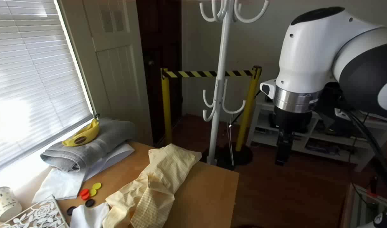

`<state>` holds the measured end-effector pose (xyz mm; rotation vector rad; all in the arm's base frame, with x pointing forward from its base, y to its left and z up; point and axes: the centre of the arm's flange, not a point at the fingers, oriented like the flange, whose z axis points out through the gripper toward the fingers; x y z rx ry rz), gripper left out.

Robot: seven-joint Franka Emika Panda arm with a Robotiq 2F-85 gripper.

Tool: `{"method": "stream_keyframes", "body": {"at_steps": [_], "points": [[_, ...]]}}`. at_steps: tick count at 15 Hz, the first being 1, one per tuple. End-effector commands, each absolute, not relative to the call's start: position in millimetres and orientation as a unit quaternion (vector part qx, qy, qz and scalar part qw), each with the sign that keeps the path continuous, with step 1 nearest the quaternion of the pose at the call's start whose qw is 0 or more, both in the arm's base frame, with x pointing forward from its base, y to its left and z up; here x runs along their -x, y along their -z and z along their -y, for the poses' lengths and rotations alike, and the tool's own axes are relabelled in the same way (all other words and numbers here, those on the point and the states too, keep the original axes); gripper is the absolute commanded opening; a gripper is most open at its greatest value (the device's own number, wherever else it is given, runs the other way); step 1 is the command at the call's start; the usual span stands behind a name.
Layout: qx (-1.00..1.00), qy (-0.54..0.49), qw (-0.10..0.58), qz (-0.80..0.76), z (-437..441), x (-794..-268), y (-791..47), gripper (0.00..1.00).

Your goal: Hang the towel on the white stand.

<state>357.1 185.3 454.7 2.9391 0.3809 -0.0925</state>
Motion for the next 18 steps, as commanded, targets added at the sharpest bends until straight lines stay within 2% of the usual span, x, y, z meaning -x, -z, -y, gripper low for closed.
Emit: {"method": "stream_keyframes", "body": {"at_steps": [1, 14, 18], "points": [[-0.987, 0.031, 0.088, -0.128, -185.3, -357.1, -454.8, 1.00], [-0.987, 0.031, 0.088, -0.128, -185.3, -357.1, -454.8, 1.00], [-0.973, -0.068, 0.100, -0.197, -174.9, -400.4, -456.7, 1.00]]}}
